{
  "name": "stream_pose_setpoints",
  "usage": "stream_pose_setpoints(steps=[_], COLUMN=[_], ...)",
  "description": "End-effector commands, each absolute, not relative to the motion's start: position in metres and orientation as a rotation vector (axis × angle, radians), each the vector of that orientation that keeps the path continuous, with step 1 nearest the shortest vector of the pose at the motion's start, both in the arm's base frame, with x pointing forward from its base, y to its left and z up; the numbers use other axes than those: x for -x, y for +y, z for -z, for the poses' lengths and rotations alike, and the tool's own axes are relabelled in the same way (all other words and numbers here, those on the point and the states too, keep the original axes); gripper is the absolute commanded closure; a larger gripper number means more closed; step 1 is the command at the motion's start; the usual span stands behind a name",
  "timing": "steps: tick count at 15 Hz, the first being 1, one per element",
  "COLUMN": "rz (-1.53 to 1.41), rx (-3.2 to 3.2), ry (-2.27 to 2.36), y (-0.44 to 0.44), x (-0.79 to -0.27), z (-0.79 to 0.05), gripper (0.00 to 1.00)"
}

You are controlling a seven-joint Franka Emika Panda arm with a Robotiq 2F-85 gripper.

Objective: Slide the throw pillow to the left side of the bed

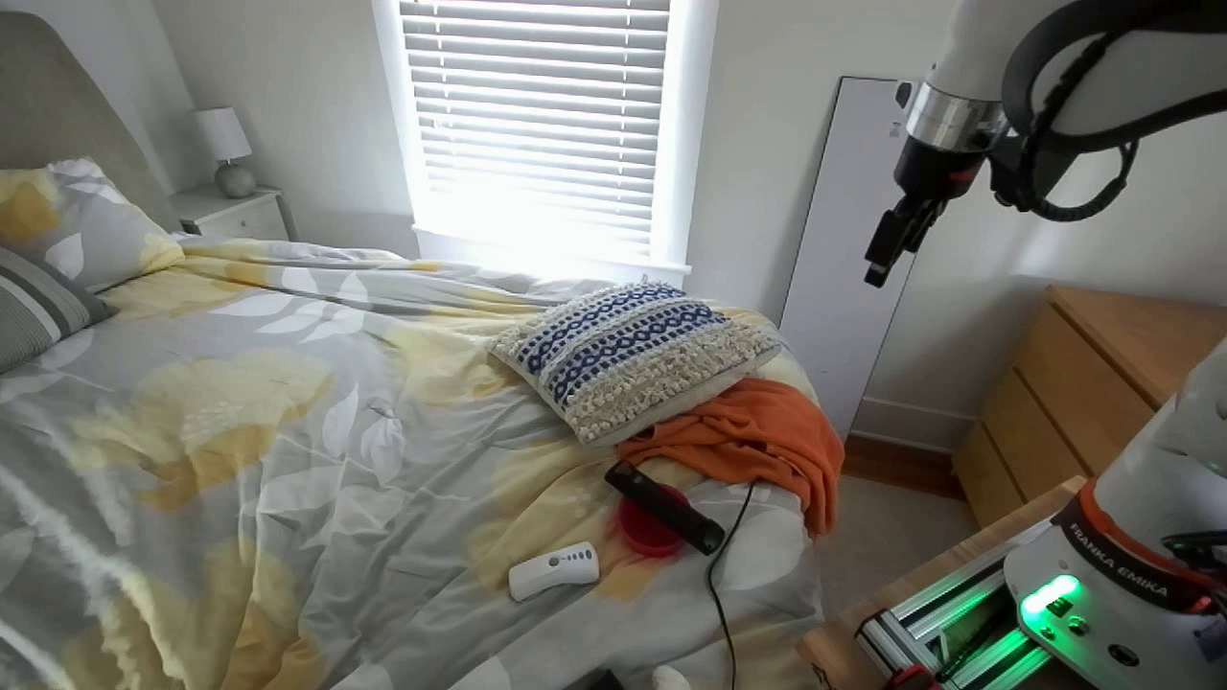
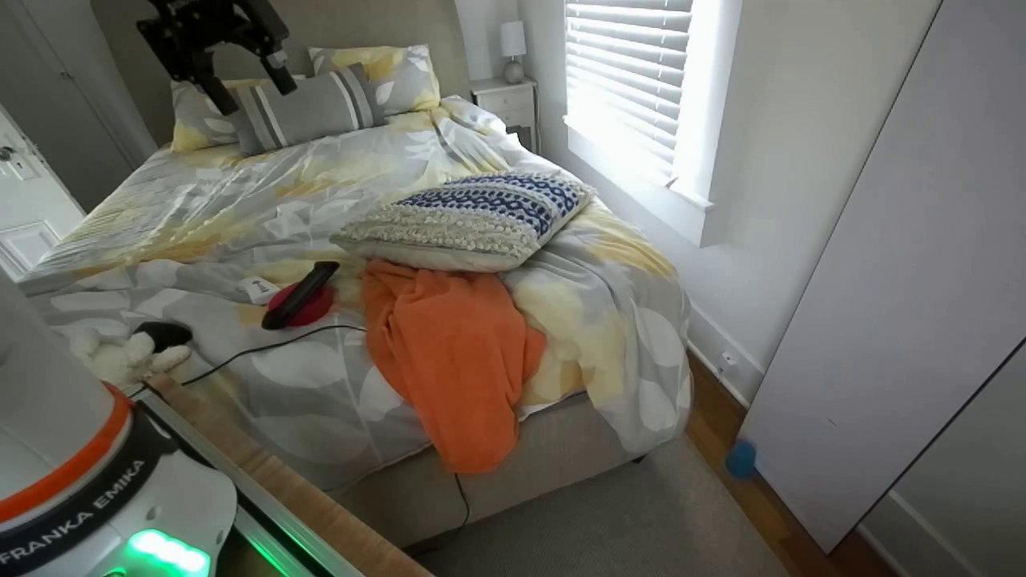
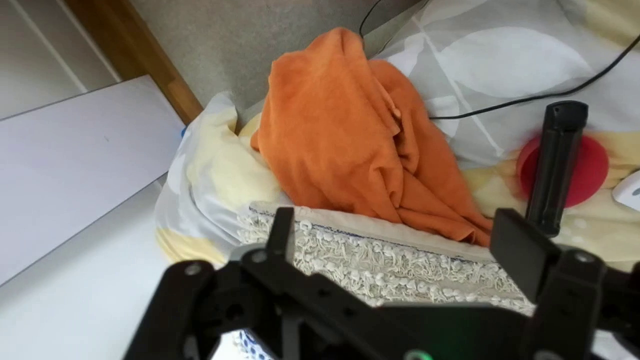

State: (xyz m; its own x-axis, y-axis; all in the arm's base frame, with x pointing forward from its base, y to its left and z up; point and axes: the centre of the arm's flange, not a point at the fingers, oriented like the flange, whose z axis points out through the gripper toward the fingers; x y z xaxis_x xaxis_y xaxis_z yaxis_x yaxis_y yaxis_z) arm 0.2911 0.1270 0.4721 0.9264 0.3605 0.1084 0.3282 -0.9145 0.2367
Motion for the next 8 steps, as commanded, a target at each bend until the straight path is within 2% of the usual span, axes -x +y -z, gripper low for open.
stream_pose_setpoints(steps=[1, 8], rz=[-0.25, -0.276], rx=[-2.739, -2.561], ry=[0.57, 0.495], y=[0.181, 0.276], x=[-0.328, -0.354], z=[-0.442, -0.37], gripper=[0.0, 0.0])
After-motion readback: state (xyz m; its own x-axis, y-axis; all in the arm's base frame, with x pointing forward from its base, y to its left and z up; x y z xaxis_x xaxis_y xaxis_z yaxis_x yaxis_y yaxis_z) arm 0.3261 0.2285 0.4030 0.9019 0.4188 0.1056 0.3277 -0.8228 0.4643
